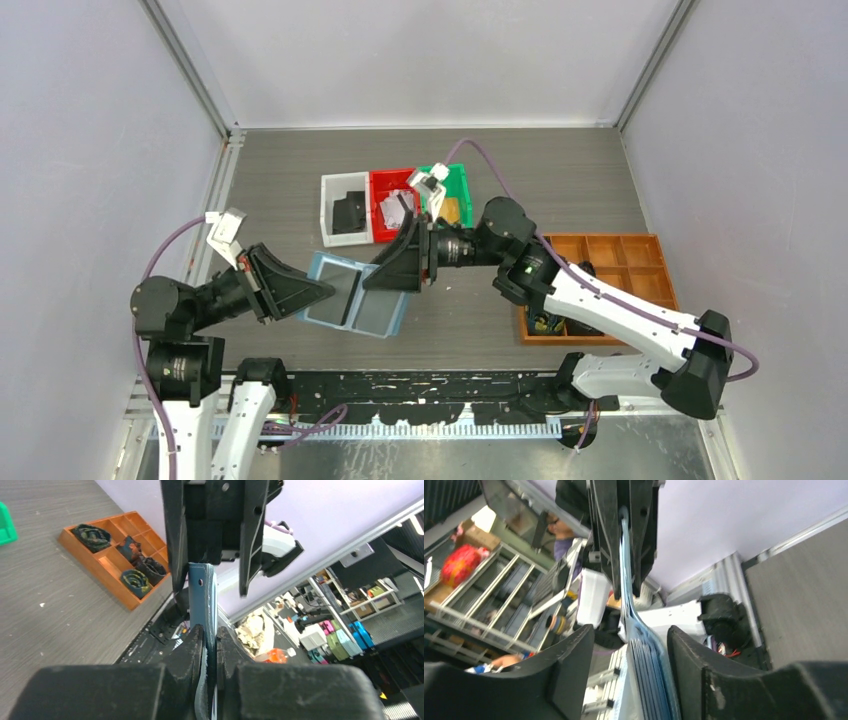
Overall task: Take the credit cards out of the card holder
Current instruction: Remove the credit card from the card holder.
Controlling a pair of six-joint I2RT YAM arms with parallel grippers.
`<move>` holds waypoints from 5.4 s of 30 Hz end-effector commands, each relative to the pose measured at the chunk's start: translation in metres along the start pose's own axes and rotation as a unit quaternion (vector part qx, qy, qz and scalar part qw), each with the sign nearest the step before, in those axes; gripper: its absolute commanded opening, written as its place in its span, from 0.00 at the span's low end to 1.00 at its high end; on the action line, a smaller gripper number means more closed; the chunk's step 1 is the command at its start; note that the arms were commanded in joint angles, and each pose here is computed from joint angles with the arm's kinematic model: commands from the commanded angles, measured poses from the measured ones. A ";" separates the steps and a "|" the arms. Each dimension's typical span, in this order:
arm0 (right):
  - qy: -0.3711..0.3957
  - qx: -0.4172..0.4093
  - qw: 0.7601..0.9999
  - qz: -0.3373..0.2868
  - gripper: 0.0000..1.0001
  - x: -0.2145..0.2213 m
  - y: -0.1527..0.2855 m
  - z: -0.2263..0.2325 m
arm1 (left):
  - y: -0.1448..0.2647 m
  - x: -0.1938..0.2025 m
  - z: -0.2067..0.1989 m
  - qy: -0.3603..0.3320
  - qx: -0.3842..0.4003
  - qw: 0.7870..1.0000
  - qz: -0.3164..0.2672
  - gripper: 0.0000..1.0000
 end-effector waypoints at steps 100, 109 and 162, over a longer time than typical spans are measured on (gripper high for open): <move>-0.021 -0.004 0.976 -0.217 0.41 -0.017 -0.029 0.025 | -0.002 -0.018 0.000 0.025 -0.064 0.986 -0.154 0.00; -0.104 0.081 0.983 -0.129 0.43 0.011 -0.030 0.013 | 0.005 -0.023 0.019 0.036 -0.145 0.961 -0.233 0.00; -0.172 0.003 0.918 -0.358 0.19 0.000 -0.070 -0.021 | -0.002 -0.019 0.035 0.114 -0.121 0.965 -0.200 0.00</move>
Point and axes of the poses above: each gripper's point midway between its finger pads, its own y axis back along the fingers, its own z axis along the line the jaws close on, x = y × z, the point moved 9 cm from there along y, back along the fingers, and after that the axes turned 15 degrees about y, right-handed, at the moved point
